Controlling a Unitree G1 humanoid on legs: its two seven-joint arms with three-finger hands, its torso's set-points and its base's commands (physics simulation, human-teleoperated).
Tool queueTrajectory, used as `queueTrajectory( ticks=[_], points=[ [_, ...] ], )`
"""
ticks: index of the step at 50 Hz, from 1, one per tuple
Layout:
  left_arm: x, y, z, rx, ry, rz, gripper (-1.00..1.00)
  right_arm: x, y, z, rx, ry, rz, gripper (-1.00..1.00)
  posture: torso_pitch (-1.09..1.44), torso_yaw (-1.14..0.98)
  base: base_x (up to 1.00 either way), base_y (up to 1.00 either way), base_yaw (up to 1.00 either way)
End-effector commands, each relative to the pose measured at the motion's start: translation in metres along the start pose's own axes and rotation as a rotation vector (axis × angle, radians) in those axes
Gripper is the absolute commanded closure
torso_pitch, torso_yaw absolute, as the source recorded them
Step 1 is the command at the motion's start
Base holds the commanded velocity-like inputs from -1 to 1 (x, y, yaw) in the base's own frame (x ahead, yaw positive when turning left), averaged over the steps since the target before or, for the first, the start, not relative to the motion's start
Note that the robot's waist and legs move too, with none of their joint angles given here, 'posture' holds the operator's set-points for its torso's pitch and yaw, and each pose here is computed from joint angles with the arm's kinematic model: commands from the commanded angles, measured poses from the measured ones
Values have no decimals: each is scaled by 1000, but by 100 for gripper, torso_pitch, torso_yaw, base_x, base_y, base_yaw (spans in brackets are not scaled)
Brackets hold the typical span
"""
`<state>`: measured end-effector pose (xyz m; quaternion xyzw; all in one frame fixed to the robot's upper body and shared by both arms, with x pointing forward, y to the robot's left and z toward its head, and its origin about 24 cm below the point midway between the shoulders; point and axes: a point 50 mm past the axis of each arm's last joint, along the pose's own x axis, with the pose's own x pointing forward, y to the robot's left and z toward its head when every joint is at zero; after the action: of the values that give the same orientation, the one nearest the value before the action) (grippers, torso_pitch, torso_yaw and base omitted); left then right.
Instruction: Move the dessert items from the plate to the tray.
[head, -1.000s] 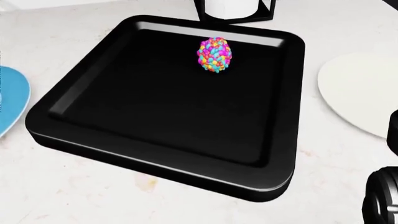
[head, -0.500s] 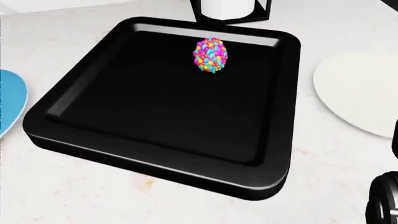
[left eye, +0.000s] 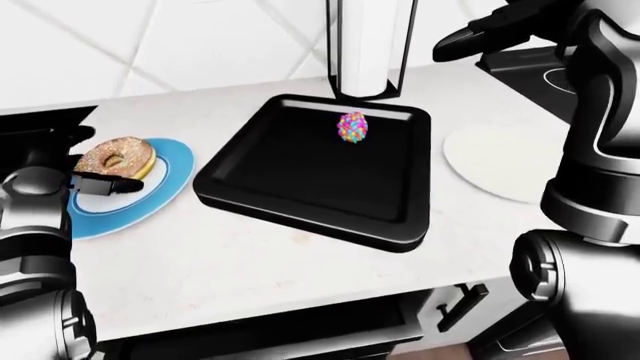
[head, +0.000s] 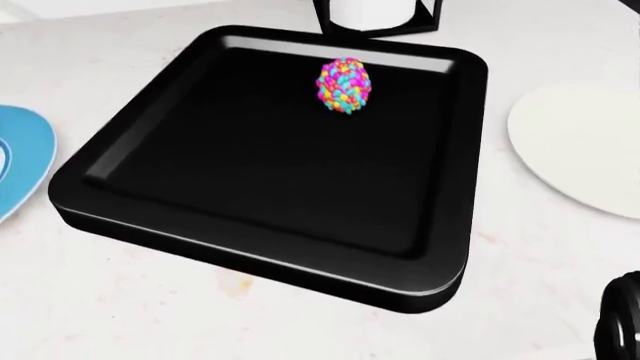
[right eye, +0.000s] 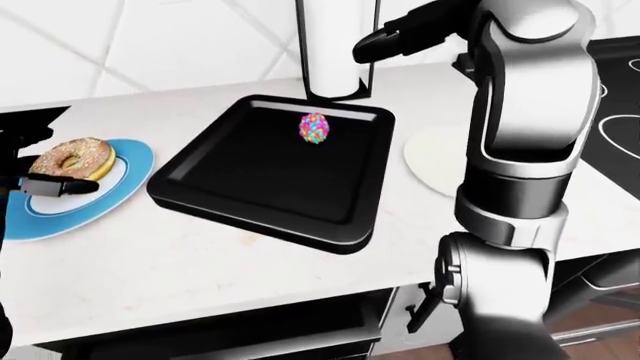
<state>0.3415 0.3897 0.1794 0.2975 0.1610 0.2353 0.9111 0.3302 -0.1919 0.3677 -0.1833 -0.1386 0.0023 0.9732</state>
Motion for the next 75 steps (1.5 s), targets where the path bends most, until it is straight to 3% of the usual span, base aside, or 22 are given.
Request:
queueTrajectory(
  ticks=[1, 8, 11, 19, 26, 37, 38, 41, 46, 52, 58, 67, 70, 72, 74, 75],
  points=[
    [-1, 14, 15, 13, -56, 59, -52, -5, -6, 19, -14, -82, -27, -100, 0, 0, 0, 0, 0],
    [-2, 15, 19, 25, -70, 62, -43, -5, -5, 17, -13, -80, -27, -100, 0, 0, 0, 0, 0],
    [-2, 17, 21, 26, -76, 65, -29, -4, -4, 16, -13, -79, -25, -100, 0, 0, 0, 0, 0],
    [-4, 23, 30, 40, -93, 82, -14, -4, -4, 14, -10, -78, -26, -100, 0, 0, 0, 0, 0],
    [-6, 29, 37, 36, -107, 99, 15, -5, -4, 12, -11, -76, -26, -100, 0, 0, 0, 0, 0],
    [-10, 41, 49, 28, -141, 113, 40, -5, -6, 12, -10, -77, -28, -100, 0, 0, 0, 0, 0],
    [-11, 42, 50, 27, -143, 113, 53, -5, -6, 12, -9, -78, -29, -100, 0, 0, 0, 0, 0],
    [-11, 44, 50, 26, -148, 112, 60, -4, -5, 13, -7, -80, -25, -100, 0, 0, 0, 0, 0],
    [-13, 49, 54, 22, -160, 119, 99, -4, -6, 13, -8, -79, -28, -100, 0, 0, 0, 0, 0],
    [-17, 53, 66, 21, -190, 121, 100, -4, -6, 12, -5, -79, -29, -100, 0, 0, 0, 0, 0],
    [-34, 51, 116, 26, -304, 77, 100, -4, -8, 14, -14, -81, -36, -100, 0, 0, 0, 0, 0],
    [-51, 22, 184, 73, -482, -35, 100, -6, -11, 18, -5, -80, -57, -100, 0, 0, 0, 0, 0],
    [-53, 7, 195, 93, -539, -100, 100, -5, -11, 18, -5, -80, -58, -100, 0, 0, 0, 0, 0],
    [-58, -2, 205, 53, -591, -169, 100, -6, -11, 19, -5, -81, -58, -100, 0, 0, 0, 0, 0],
    [-59, -8, 210, 83, -605, -181, 100, -5, -11, 19, -7, -81, -58, -100, 0, 0, 0, 0, 0],
    [-61, -14, 215, 58, -627, -221, 100, -5, -11, 20, -10, -82, -56, -100, 0, 0, 0, 0, 0]
  ],
)
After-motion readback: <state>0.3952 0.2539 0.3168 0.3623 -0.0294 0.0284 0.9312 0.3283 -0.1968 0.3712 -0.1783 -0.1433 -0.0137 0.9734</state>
